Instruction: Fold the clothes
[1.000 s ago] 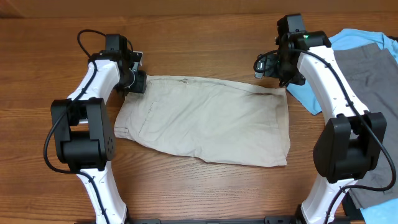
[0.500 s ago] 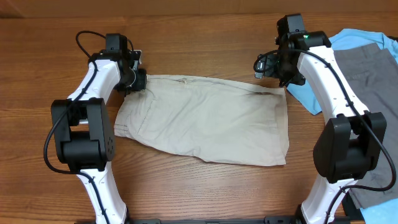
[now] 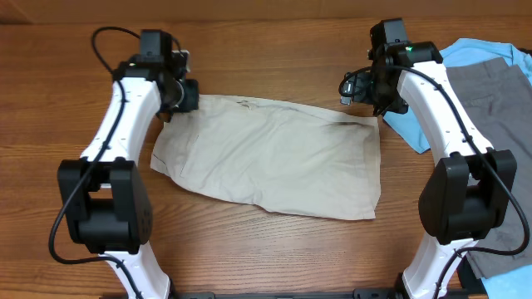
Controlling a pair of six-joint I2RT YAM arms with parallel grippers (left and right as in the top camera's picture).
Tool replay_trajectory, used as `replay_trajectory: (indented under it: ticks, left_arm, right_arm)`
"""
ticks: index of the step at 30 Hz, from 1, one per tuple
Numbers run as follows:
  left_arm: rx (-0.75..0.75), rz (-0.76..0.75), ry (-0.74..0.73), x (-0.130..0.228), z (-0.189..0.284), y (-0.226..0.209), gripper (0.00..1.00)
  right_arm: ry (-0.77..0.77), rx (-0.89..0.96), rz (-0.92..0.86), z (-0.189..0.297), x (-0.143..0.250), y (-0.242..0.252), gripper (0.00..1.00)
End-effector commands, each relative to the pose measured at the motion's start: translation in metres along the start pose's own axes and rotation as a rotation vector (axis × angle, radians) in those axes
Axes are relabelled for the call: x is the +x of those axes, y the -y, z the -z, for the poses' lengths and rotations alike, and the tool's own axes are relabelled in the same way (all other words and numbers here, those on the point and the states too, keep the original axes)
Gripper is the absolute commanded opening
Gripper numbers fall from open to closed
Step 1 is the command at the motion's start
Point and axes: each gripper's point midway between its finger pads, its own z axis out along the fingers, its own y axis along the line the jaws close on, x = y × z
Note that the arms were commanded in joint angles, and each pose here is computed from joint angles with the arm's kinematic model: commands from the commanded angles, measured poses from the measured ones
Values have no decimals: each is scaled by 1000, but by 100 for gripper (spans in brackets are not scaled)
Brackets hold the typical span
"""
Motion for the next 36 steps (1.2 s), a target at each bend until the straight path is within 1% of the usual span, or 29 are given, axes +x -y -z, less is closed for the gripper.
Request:
replay_trajectory:
  ticks: [1, 7, 12, 14, 17, 21, 25, 31, 36]
  left_arm:
    - [5, 8, -65, 19, -10, 19, 8]
    - [-12, -53, -195, 69, -31, 52, 5]
    - [-64, -42, -274, 114, -54, 58, 4]
    - [-89, -37, -280, 129, -64, 55, 4]
    - [-108, -40, -269, 139, -75, 51, 4]
    - [-130, -42, -259, 141, -79, 45, 4]
    - [-131, -42, -239, 132, -76, 47, 5]
    - [-122, -40, -207, 106, -56, 55, 4]
    - [-116, -5, -185, 89, -43, 61, 5]
  right_arm:
    - [38, -5, -3, 14, -5, 0, 100]
    - [38, -5, -3, 14, -5, 0, 100]
    - [38, -5, -3, 14, -5, 0, 100]
    - [38, -5, -3, 14, -5, 0, 100]
    - [38, -5, -3, 14, -5, 0, 100]
    - [38, -5, -3, 14, -5, 0, 100]
    - [38, -5, -3, 14, -5, 0, 100]
    - [38, -5, -3, 14, -5, 0, 100]
    - [38, -5, -3, 14, -5, 0, 100]
